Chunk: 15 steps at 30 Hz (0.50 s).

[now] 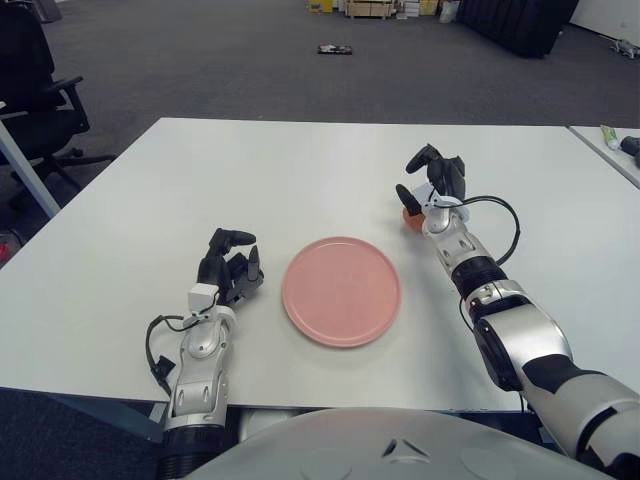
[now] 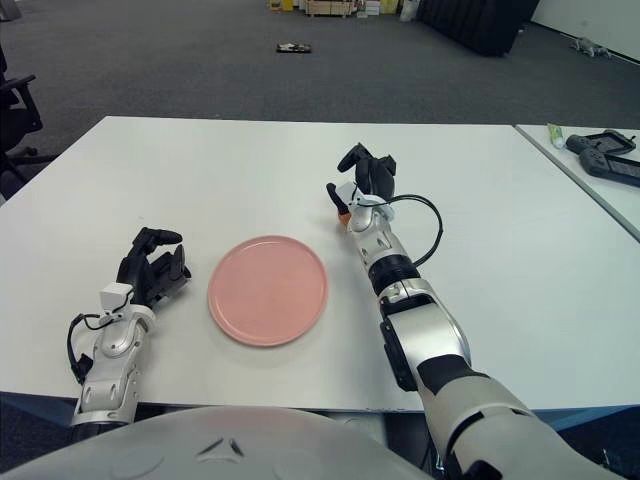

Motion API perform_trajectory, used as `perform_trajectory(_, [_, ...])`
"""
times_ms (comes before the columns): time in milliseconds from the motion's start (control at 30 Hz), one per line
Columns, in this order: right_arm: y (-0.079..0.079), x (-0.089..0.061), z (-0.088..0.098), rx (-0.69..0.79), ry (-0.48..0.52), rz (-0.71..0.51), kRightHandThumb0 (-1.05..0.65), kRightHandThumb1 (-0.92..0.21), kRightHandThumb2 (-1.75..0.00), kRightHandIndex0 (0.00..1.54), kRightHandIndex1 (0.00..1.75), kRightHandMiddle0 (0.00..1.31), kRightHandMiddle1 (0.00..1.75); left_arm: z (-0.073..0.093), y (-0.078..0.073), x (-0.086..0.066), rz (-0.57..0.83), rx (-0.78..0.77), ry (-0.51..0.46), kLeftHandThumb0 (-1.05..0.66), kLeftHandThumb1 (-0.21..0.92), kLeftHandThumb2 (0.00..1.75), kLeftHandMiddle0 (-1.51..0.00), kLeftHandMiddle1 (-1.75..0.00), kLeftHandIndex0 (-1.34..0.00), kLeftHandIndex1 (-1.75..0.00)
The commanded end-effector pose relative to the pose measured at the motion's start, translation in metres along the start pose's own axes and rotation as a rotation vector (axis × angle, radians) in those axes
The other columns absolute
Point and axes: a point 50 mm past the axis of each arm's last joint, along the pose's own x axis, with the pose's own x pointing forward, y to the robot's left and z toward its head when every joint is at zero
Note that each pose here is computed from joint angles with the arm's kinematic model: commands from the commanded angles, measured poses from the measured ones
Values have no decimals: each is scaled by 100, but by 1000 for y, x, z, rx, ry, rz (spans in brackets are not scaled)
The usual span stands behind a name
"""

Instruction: Put the apple into the plate.

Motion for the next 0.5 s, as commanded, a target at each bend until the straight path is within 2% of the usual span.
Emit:
perform_trajectory(0, [-11, 0, 13, 28, -36, -60, 0, -3, -161, 86, 164, 60, 175, 4, -1, 5, -13, 8, -14, -39, 64, 92, -88, -175, -37, -175])
perform_trajectory(333, [-23, -9, 29, 79, -133, -75, 0, -4, -161, 85, 166, 59, 175, 3, -1, 5, -15, 3, -17, -39, 65, 91, -84, -175, -36, -175])
perform_trajectory(467, [-28, -17, 39, 110, -179, -64, 0, -4, -161, 85, 166, 59, 175, 3, -1, 5, -15, 8, -15, -39, 65, 90, -83, -175, -36, -175])
